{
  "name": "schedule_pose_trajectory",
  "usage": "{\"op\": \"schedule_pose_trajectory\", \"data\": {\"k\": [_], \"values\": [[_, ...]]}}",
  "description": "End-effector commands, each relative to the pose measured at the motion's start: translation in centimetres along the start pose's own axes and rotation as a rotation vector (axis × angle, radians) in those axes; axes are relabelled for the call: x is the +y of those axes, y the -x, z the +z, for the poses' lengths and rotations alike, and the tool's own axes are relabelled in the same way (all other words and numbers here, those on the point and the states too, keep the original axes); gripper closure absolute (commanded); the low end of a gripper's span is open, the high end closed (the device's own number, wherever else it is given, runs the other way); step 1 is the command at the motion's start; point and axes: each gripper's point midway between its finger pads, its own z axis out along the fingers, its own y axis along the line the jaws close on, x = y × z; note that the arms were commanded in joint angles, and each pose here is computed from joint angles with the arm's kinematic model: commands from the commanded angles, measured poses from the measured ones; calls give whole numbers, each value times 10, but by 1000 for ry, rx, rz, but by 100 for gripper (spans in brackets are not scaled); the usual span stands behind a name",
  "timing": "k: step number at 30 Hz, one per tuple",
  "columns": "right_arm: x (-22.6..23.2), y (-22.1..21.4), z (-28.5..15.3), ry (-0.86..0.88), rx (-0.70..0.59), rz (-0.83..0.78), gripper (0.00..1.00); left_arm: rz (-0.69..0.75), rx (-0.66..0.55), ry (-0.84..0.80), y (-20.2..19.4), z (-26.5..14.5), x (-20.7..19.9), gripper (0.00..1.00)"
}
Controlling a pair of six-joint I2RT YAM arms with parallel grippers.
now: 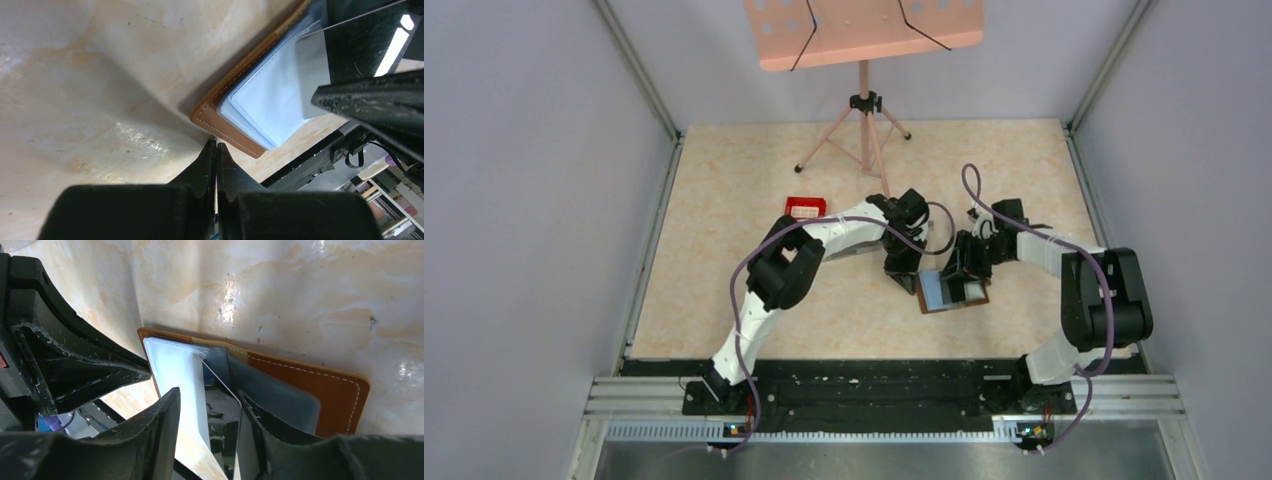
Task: Put the credit cards into the card holder
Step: Insert the credit card into the card holder.
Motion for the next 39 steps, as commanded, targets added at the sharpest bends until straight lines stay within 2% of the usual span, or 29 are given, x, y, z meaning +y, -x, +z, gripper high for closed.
{"op": "schedule_pose_trajectory", "data": {"k": [1, 7, 18, 33, 39], "values": [[-6, 5, -12, -83, -2, -46, 53, 25, -6, 14, 7, 9, 1, 100], [-2, 0, -13, -116, 20, -65, 37, 25, -6, 7, 8, 8, -1, 100], [2, 0, -20, -199, 26, -105, 28, 16, 2, -13, 10, 11, -5, 100], [18, 2, -34, -156, -25, -113, 16, 21, -35, -105, 17, 1, -21, 100], [17, 2, -39, -163, -51, -89, 11, -4, -113, -192, 26, -16, -27, 82]]}}
